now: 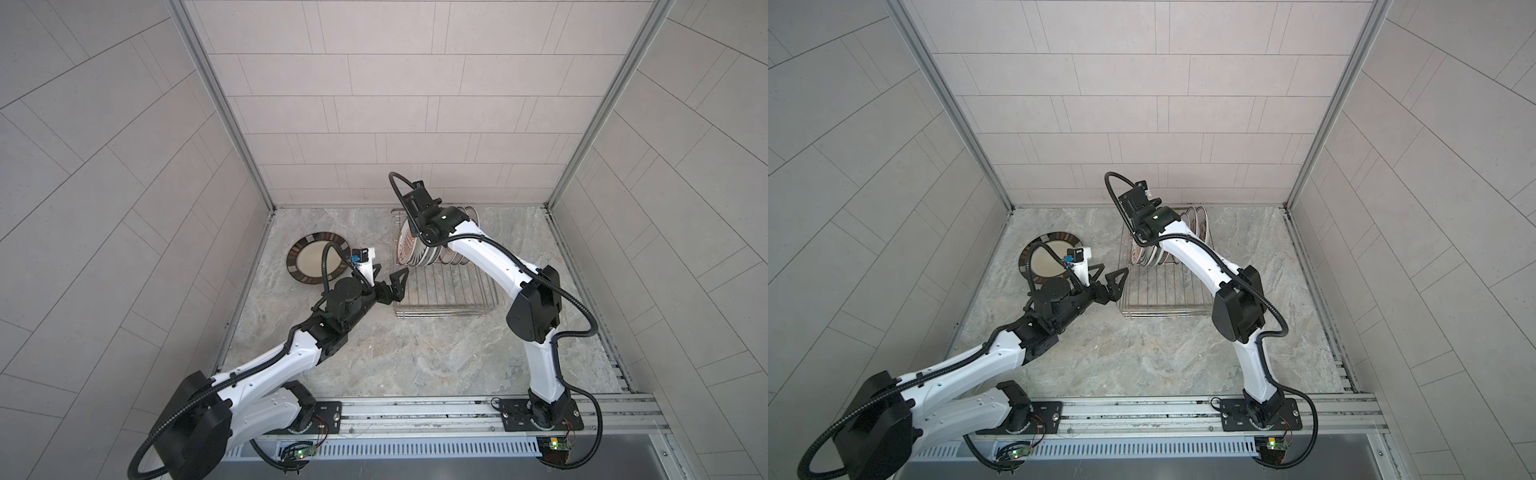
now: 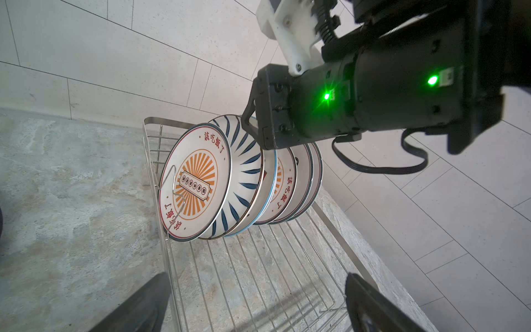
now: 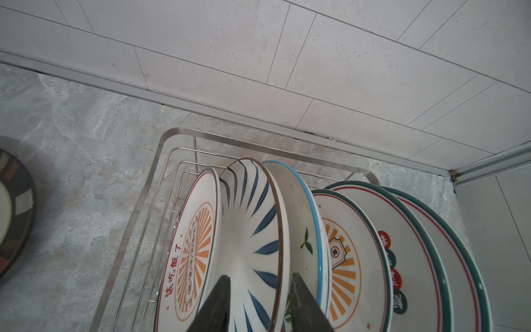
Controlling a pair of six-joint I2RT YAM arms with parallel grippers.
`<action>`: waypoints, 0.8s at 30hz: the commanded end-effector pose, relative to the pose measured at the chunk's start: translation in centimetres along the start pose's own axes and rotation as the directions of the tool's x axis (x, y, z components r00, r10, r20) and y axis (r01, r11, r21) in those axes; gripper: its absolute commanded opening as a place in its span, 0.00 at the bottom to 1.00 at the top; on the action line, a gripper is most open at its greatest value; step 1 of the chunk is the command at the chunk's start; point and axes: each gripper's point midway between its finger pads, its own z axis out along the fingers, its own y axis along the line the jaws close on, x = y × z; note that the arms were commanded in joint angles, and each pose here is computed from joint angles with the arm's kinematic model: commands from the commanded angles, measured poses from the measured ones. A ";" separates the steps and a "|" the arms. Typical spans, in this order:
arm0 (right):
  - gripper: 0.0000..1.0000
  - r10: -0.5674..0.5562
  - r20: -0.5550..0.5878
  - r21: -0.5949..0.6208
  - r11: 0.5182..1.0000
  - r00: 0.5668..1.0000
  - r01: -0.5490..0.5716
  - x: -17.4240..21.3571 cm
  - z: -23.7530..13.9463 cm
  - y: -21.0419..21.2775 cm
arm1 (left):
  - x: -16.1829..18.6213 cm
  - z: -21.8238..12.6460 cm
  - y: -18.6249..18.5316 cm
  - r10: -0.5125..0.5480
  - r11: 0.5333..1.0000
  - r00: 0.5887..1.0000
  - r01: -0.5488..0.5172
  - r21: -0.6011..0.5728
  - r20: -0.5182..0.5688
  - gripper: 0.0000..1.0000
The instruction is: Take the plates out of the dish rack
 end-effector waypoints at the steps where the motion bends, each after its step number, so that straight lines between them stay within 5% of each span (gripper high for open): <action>1: 0.36 0.013 -0.001 0.065 0.998 1.000 -0.013 0.0 0.1 -1.0 | -3.1 0.1 -2.0 -0.023 0.998 0.997 0.018 0.064 0.073 1.00; 24: 0.24 0.071 -0.043 0.035 0.997 0.997 -0.070 1.3 2.7 -0.3 | -3.0 0.7 -2.3 -0.018 0.997 0.996 0.011 0.078 0.088 1.00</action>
